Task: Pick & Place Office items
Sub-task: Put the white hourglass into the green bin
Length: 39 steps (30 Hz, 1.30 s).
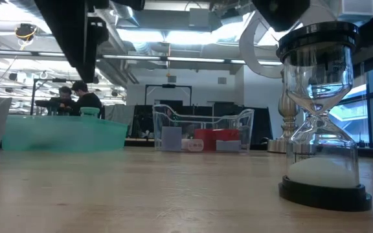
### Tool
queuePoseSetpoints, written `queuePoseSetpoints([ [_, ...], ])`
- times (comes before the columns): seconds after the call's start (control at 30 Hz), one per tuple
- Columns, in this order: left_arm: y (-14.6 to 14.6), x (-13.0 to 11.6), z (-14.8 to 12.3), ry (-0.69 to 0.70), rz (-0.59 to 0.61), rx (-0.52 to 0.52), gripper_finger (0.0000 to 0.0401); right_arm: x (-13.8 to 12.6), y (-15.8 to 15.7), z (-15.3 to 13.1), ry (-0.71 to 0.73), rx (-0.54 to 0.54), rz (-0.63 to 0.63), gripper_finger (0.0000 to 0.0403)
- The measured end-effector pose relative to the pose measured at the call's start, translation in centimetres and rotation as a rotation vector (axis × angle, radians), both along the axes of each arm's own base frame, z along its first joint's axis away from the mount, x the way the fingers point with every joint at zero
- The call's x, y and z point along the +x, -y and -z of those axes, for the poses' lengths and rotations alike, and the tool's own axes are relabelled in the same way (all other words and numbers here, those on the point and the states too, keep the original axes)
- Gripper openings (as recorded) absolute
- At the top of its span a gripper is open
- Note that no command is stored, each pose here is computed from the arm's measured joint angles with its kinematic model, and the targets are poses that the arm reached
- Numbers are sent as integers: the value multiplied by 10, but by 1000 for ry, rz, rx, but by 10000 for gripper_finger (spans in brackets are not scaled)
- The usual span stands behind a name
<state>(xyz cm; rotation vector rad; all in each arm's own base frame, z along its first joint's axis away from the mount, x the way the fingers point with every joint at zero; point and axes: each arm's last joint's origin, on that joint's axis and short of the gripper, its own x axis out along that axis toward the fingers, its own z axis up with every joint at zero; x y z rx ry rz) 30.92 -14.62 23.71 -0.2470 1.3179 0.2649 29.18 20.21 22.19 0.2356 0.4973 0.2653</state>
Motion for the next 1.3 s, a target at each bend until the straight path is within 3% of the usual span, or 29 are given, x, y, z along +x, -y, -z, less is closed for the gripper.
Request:
queuePoseSetpoints([
  [0.23,0,-1,1,-9,-27,-14,283,-1,-6,6,-53,71,-20,266],
  [0.5,-1,0,1,3,-32,9,283,-7,-15,5,-37,75,-72,266],
  [0.87,-2,0,1,9,-74,9,283,-15,-14,7,-45,-96,-249,298],
  [1.3,-12,5,1,30,-175,26,283,-38,11,30,51,-126,-262,309],
])
